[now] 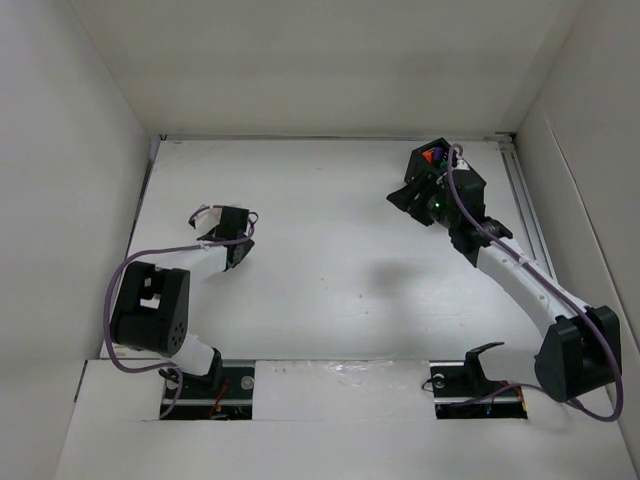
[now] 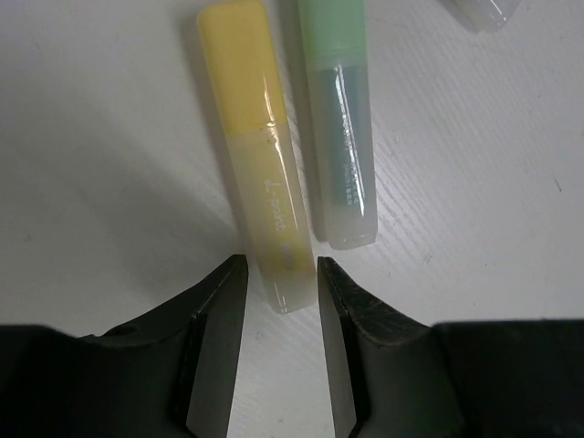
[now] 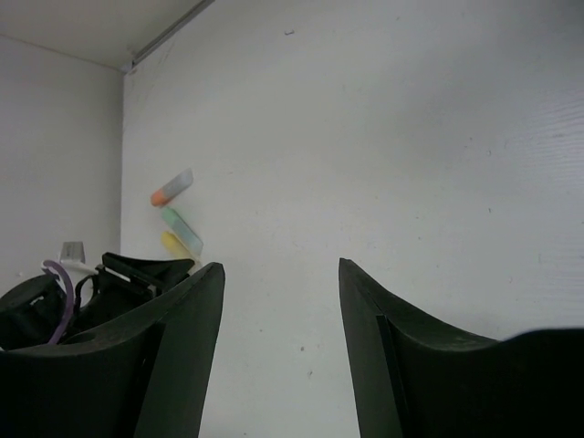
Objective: Sort the stationery into containers
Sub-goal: Pick up the pen from the center of the board, then place the pen in the storage box, then pick up the pen from the center of the board, then place the pen in the storage box.
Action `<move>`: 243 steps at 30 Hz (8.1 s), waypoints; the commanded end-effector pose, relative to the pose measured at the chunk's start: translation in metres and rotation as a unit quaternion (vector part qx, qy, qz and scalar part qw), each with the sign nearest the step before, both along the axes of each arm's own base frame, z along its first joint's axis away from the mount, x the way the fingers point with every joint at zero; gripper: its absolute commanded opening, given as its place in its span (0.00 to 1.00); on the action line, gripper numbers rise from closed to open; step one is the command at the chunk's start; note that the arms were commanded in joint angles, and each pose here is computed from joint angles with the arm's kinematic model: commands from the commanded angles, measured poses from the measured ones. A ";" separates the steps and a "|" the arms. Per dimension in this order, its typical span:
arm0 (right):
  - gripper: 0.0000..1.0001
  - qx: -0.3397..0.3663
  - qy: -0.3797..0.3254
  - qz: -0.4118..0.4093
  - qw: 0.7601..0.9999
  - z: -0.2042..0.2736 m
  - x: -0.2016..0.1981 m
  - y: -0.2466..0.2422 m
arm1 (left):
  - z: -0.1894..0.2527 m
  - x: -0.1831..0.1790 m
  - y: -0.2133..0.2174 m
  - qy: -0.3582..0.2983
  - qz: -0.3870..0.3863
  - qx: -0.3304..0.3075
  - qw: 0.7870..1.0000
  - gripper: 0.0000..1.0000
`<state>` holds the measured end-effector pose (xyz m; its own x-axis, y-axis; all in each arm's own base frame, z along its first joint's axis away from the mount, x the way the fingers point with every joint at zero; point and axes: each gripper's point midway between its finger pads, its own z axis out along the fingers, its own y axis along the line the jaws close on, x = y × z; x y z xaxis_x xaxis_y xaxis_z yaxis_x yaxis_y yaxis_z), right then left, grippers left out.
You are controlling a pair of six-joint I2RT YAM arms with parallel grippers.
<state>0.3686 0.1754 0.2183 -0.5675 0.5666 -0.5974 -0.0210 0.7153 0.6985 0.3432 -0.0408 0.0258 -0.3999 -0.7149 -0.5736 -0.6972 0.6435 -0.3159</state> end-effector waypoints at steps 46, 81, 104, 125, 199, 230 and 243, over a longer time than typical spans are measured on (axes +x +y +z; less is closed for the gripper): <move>0.84 0.049 0.014 0.268 0.962 -0.016 -0.018 0.172 | 0.148 -0.050 -0.196 -0.301 -0.496 -0.118 0.806 0.00; 0.00 0.000 -0.037 -0.354 0.935 0.045 0.113 -0.174 | 0.144 -0.061 -0.180 -0.314 -0.482 -0.096 0.812 0.60; 0.00 -0.226 0.007 -0.503 0.834 0.009 0.131 -0.237 | 0.122 -0.044 -0.148 -0.258 -0.397 -0.053 0.879 0.53; 0.24 -0.033 -0.076 -0.282 0.956 0.060 0.088 -0.103 | 0.086 -0.022 -0.019 -0.143 -0.059 0.099 0.983 0.62; 0.68 0.057 0.001 0.106 0.993 -0.005 0.040 0.040 | 0.064 0.007 -0.061 -0.097 -0.155 0.010 0.983 0.00; 0.83 0.037 0.047 0.257 0.965 -0.054 0.012 0.134 | 0.119 -0.044 -0.262 -0.263 -0.600 -0.151 0.740 0.00; 0.12 0.037 0.051 0.251 0.966 -0.052 0.009 0.138 | 0.125 -0.035 -0.256 -0.282 -0.562 -0.121 0.768 0.08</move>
<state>0.3691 0.3095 0.1445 -0.8740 0.2300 -0.4281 -0.2271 0.5855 0.7782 0.2991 -0.3005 0.1276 -0.6564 -0.1568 -0.7379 0.5233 0.6099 -0.5951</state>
